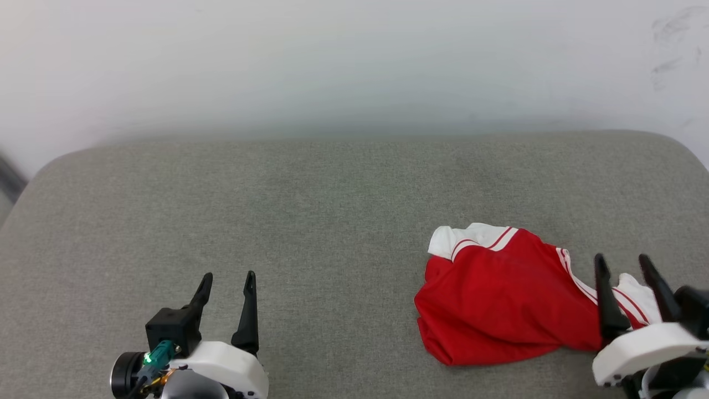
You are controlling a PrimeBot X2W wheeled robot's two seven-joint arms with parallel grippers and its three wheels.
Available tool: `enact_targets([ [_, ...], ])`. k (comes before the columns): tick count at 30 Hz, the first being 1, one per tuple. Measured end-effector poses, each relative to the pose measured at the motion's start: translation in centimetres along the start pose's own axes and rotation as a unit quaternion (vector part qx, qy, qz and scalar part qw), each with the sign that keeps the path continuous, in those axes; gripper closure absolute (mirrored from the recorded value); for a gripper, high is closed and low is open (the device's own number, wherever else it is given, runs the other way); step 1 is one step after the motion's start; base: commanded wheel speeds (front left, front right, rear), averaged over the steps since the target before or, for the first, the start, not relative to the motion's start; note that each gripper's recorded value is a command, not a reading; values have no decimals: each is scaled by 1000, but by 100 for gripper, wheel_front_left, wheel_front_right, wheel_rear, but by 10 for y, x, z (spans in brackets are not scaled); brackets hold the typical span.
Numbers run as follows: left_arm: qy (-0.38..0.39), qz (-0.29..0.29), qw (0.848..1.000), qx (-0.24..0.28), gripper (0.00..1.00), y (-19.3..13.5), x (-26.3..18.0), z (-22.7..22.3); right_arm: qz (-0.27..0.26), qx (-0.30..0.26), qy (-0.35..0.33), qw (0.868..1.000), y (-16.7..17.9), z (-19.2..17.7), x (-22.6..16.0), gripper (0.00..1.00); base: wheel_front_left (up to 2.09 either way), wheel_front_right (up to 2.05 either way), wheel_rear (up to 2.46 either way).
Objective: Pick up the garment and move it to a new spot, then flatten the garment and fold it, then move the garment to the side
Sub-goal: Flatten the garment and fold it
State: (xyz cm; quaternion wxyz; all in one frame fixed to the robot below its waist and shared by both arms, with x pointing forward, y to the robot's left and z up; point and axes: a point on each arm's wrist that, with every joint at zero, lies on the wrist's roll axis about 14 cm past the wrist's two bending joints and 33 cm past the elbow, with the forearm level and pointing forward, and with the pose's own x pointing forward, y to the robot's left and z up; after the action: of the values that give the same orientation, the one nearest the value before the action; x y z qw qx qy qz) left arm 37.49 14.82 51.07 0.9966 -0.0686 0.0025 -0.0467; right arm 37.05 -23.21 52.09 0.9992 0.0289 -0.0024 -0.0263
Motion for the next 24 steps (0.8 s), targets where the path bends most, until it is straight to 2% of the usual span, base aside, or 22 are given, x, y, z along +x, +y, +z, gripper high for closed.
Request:
enact_targets([
  [6,1,7,1000,7,0,5,-7,2,30,8,0,1000,24,3,-18,0,0,0,0],
  [11,4,-10,999,32,0,-2,-3,7,39,12,-2,999,33,8,-25,0,0,0,0],
  [19,-39,-142,988,34,0,-86,50,65,41,5,-18,999,35,22,-13,0,0,0,0],
  [24,18,-233,971,57,0,-141,74,50,39,6,-9,999,35,16,-3,0,0,0,0],
])
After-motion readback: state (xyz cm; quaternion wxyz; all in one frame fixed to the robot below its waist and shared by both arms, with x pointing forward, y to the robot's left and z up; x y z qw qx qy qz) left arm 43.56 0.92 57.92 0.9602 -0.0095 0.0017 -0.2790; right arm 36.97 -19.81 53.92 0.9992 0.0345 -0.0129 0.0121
